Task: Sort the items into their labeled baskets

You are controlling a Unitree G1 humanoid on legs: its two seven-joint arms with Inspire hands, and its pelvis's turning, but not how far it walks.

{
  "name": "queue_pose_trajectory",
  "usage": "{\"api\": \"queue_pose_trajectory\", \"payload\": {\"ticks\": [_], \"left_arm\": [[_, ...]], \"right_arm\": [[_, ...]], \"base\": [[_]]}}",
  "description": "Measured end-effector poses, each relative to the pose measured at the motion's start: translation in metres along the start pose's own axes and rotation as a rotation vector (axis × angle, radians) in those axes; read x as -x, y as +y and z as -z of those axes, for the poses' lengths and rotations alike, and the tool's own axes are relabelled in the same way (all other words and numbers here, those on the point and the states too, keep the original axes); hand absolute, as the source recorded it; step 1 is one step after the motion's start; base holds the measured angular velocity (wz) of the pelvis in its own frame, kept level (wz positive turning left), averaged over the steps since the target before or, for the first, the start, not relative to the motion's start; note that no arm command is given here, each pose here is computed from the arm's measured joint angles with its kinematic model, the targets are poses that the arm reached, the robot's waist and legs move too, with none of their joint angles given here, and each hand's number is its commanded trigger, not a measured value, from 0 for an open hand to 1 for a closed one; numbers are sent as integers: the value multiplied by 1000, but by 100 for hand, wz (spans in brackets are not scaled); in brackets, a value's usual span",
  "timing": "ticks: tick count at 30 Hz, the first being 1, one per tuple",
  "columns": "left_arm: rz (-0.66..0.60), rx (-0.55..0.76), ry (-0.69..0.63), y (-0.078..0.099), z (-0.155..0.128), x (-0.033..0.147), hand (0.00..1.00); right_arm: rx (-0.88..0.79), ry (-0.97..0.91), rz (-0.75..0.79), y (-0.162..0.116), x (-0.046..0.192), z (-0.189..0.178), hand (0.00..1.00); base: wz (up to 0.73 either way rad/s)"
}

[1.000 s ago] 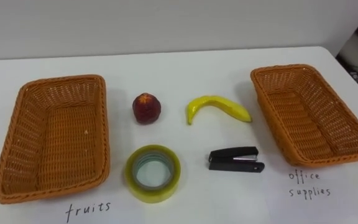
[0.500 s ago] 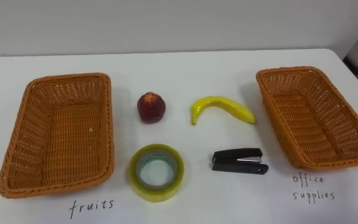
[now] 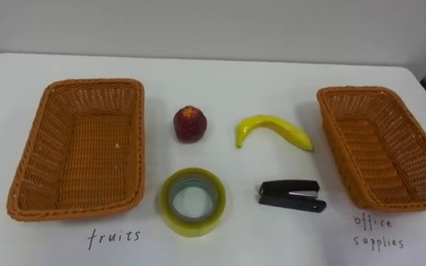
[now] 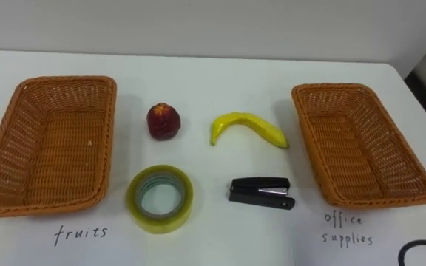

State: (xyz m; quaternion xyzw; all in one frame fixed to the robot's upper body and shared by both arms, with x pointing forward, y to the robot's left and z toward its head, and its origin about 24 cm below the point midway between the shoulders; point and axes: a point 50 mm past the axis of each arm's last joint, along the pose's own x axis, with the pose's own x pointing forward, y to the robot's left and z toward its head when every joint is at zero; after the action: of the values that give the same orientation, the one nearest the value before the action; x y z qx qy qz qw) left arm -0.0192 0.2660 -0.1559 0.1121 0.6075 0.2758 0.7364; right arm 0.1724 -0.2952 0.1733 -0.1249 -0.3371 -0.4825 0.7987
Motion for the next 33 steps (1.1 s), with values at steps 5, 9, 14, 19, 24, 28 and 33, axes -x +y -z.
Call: {"api": "queue_pose_trajectory", "payload": {"ticks": [5,9,14,19,24,28,33], "left_arm": [[-1,-26,-5,1,0,0,0],[1,-27,-5,0,-2,-1,0],[1,-27,-8,0,-3,-1,0],[17,-30,-9,-1,-3,-1,0],[22,-55,-25,2,-7,-2,0],[22,-76,-41,7,-12,-4,0],[23,-83,-46,7,-13,-4,0]], "right_arm": [[21,-21,-110,7,2,-2,0],[14,0,-218,18,7,0,0],[18,-9,-338,27,9,-1,0],[32,0,-426,31,10,0,0],[71,-20,-565,42,21,0,0],[113,-28,-687,51,29,2,0],[114,5,-820,60,39,5,0]], "base": [[0],[0],[0],[0],[0],[0],[0]]}}
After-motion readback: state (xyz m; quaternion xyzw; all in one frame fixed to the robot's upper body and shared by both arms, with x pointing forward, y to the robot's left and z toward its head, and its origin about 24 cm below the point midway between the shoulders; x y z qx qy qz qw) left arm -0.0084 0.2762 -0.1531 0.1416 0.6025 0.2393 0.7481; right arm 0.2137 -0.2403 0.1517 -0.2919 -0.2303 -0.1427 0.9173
